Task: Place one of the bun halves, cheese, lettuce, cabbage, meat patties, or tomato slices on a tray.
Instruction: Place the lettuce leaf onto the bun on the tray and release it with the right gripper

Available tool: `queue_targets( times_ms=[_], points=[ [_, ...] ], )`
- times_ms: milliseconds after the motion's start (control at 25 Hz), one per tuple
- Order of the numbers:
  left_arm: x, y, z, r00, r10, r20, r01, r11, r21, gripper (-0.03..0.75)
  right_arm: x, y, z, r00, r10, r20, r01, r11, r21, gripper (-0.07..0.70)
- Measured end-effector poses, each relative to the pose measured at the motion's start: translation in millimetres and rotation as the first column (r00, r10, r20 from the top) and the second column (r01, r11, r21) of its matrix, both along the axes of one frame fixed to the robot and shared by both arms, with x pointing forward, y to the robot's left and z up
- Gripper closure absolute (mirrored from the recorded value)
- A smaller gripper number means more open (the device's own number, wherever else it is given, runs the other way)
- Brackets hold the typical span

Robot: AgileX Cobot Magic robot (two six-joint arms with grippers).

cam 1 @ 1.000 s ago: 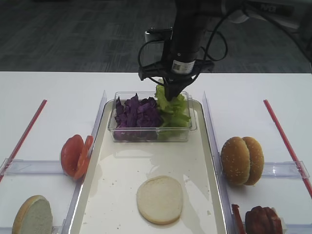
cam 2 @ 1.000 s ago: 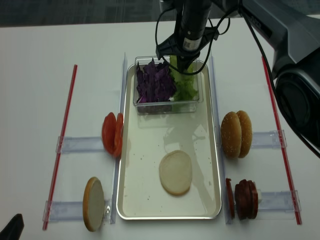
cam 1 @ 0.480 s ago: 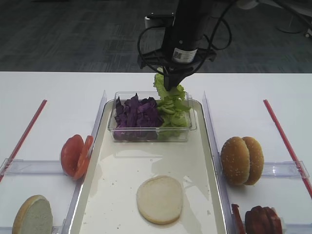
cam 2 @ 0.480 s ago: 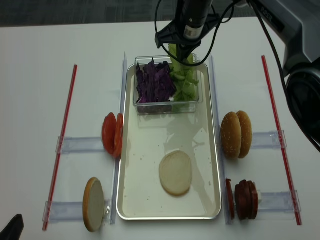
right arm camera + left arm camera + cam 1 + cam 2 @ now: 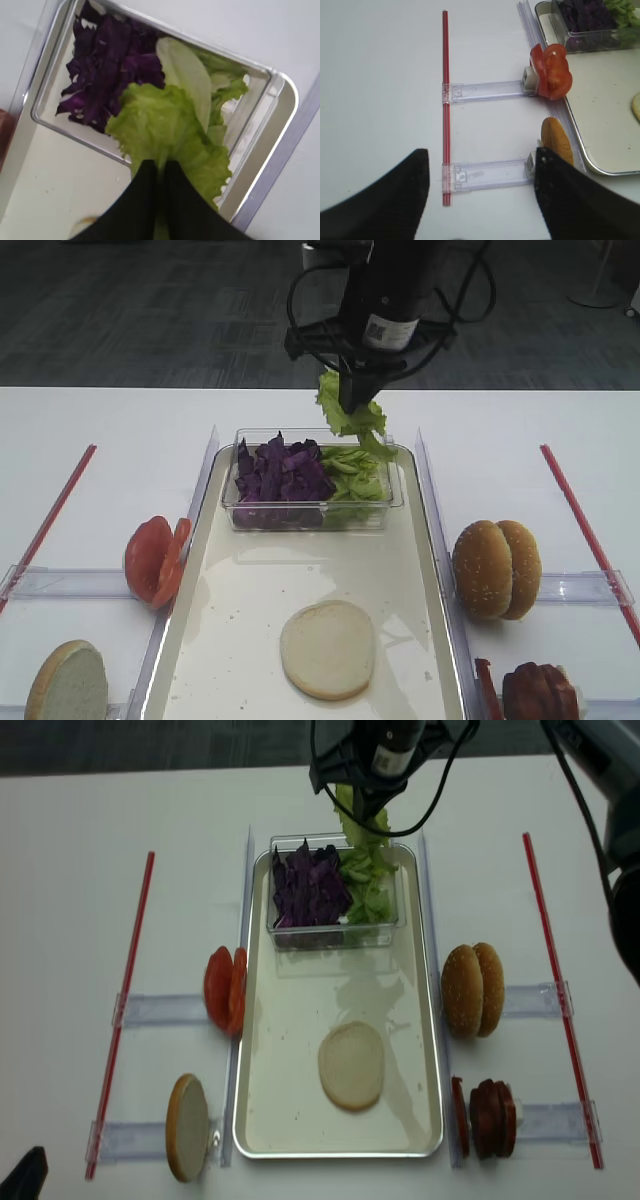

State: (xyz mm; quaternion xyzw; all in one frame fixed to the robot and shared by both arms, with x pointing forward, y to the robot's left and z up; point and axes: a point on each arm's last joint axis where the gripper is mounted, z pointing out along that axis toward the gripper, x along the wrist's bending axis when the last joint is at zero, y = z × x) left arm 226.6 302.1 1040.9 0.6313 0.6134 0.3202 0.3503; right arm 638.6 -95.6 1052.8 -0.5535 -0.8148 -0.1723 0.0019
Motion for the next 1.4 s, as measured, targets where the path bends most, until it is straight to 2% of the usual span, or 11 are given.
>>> queue_targets(
  times_ms=[120, 240, 400, 640, 840, 920, 1040, 1160, 1400],
  points=[
    [0, 0, 0.0, 1.0, 0.0, 0.0, 0.0, 1.0, 0.0, 0.283, -12, -5, -9.5, 0.999, 0.018, -0.05, -0.019, 1.0, -0.02, 0.558],
    [0, 0, 0.0, 1.0, 0.0, 0.0, 0.0, 1.0, 0.0, 0.283, -27, -12, -8.5, 0.997, 0.028, -0.076, -0.03, 0.999, -0.03, 0.558],
    [0, 0, 0.0, 1.0, 0.0, 0.0, 0.0, 1.0, 0.0, 0.283, -55, -24, -3.2, 0.996, 0.026, -0.088, -0.028, 0.999, -0.03, 0.558],
    [0, 0, 0.0, 1.0, 0.0, 0.0, 0.0, 1.0, 0.0, 0.283, -89, -33, -14.6, 0.994, 0.034, -0.101, -0.039, 0.998, -0.045, 0.558],
    [0, 0, 0.0, 1.0, 0.0, 0.0, 0.0, 1.0, 0.0, 0.283, -116, -19, -24.7, 0.99, 0.095, -0.108, -0.1, 0.994, -0.049, 0.558],
    [0, 0, 0.0, 1.0, 0.0, 0.0, 0.0, 1.0, 0.0, 0.283, -129, -7, -36.4, 0.985, 0.126, -0.119, -0.133, 0.99, -0.052, 0.558],
    [0, 0, 0.0, 1.0, 0.0, 0.0, 0.0, 1.0, 0.0, 0.283, -138, 6, -42.1, 0.982, 0.16, -0.104, -0.165, 0.985, -0.047, 0.558],
    [0, 0, 0.0, 1.0, 0.0, 0.0, 0.0, 1.0, 0.0, 0.283, -146, 15, -47.6, 0.982, 0.168, -0.084, -0.171, 0.985, -0.037, 0.558],
    [0, 0, 0.0, 1.0, 0.0, 0.0, 0.0, 1.0, 0.0, 0.283, -150, 15, -56.0, 0.983, 0.161, -0.086, -0.165, 0.985, -0.041, 0.558]
  ],
)
